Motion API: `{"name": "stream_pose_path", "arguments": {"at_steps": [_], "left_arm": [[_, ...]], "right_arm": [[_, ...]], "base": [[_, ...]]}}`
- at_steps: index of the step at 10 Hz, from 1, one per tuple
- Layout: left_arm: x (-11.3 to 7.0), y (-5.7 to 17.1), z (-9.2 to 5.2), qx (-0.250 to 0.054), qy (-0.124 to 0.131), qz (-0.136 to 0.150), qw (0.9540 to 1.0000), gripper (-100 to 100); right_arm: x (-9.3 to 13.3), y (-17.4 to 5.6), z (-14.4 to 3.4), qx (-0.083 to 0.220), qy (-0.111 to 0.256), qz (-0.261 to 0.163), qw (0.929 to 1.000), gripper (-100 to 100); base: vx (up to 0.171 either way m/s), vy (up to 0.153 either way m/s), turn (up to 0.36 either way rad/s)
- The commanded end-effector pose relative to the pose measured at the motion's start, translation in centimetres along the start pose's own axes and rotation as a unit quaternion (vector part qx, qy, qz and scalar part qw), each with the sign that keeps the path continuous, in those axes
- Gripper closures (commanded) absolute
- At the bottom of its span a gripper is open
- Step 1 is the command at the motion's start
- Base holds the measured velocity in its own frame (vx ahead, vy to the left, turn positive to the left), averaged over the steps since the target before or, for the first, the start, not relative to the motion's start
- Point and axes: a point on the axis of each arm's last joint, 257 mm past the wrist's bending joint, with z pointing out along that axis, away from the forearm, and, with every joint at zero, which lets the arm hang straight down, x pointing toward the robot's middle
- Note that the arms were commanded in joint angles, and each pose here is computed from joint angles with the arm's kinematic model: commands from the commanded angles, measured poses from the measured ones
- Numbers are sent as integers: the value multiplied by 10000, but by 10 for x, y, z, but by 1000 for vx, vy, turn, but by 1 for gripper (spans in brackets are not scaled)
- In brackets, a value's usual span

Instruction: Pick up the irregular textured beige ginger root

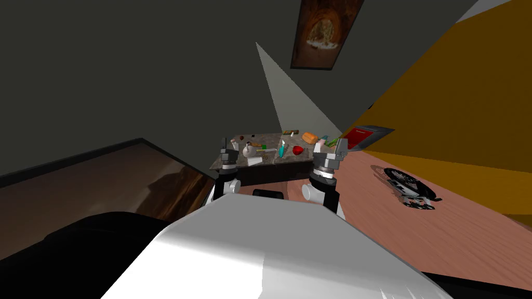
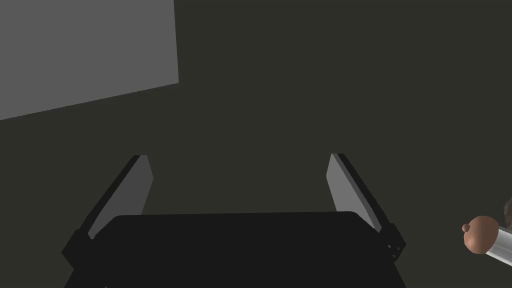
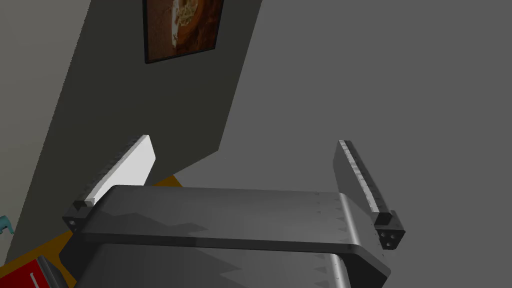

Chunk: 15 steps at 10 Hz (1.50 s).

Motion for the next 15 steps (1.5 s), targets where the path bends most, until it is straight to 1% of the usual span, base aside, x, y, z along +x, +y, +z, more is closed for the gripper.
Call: {"name": "stream_pose_path", "arguments": {"at_steps": [1, 3, 5, 6, 8, 9, 10, 11, 12, 13, 14, 15], "left_arm": [[1, 10, 0, -149, 168, 125, 9997, -100], [1, 24, 0, -360, 380, 293, 9982, -100], [0, 43, 1, -642, 592, 482, 9950, -100], [1, 44, 1, -646, 653, 515, 9944, -100], [-2, 67, 1, -985, 873, 725, 9886, -100], [-1, 67, 1, -990, 973, 787, 9872, -100], [-3, 79, 1, -1174, 1062, 884, 9834, -100], [-2, 79, 1, -1177, 1145, 939, 9819, -100], [-5, 92, 1, -1372, 1261, 1058, 9768, -100], [-4, 93, 1, -1374, 1321, 1100, 9755, -100], [-7, 106, 2, -1578, 1430, 1215, 9695, -100], [-7, 106, 2, -1579, 1500, 1269, 9677, -100]], "right_arm": [[0, 0, 0, 0, 0, 0, 10000, 0], [0, 0, 0, 0, 0, 0, 10000, 0], [0, 0, 0, 0, 0, 1, 10000, 0], [0, 0, 0, 0, 0, 1, 10000, 0], [0, 0, 0, 0, 0, 0, 10000, 0], [0, 0, 0, 0, 0, 0, 10000, 0], [0, 0, 0, 0, 0, 0, 10000, 0], [0, 0, 0, 0, 0, 0, 10000, 0], [0, 0, 0, 0, 0, 0, 10000, 0], [0, 0, 0, 0, 0, 0, 10000, 0], [0, 0, 0, 0, 0, 0, 10000, 0], [0, 0, 0, 0, 0, 0, 10000, 0]], "base": [[-11, -13, -182], [-19, -18, -156], [-20, -22, -195], [-14, -15, -63], [-17, -19, -184], [-12, -16, -80], [-14, -16, -145], [-11, -11, -96], [-13, -17, -176], [-10, -11, -103], [-10, -13, -182], [-9, -11, -92]]}}
